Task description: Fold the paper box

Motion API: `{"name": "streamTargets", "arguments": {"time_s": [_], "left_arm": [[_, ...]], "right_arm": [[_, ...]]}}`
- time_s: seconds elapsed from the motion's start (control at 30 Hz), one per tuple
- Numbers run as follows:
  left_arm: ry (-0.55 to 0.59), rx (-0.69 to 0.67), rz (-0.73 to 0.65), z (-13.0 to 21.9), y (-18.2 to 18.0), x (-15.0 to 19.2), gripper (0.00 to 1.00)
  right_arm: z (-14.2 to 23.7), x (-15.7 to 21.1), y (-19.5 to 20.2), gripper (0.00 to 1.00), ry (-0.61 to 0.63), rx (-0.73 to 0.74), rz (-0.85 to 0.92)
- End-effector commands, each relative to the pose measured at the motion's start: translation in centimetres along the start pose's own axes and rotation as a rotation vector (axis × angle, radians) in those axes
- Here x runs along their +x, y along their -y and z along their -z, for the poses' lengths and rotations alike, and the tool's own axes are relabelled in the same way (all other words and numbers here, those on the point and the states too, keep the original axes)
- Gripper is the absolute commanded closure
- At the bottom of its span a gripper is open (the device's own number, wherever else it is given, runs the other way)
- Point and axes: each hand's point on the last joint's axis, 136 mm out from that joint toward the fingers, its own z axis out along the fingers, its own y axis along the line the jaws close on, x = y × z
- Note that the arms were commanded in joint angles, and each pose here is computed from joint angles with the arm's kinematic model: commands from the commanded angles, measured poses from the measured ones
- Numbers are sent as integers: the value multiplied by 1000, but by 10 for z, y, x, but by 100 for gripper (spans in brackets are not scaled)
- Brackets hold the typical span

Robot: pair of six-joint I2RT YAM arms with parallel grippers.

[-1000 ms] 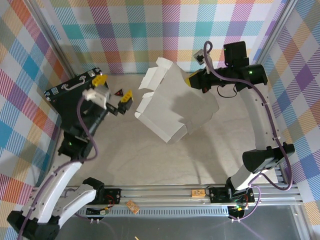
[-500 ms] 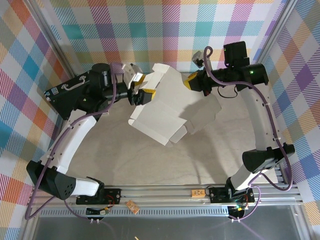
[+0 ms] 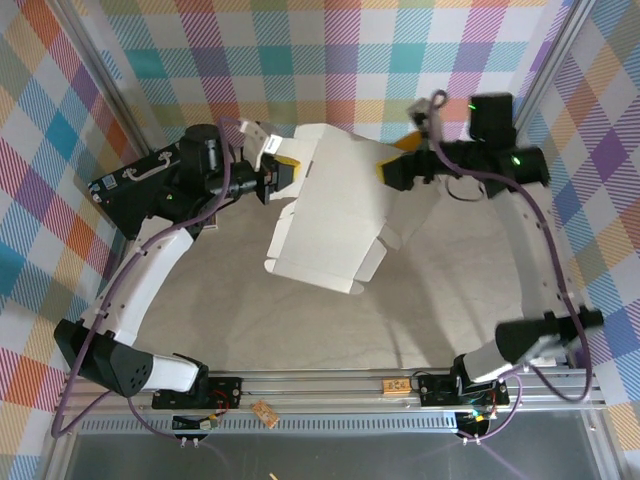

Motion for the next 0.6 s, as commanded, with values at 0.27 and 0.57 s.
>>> {"name": "streamTargets", "arguments": {"time_s": [0.27,0.57], "left_arm": [[235,-68,137,56,4,-53,100],[231,-12,89,61,19,-57,100]], "right_arm": [[39,90,24,1,466,-3,-205],[-50,81,25,4,309,-259,-118]]}}
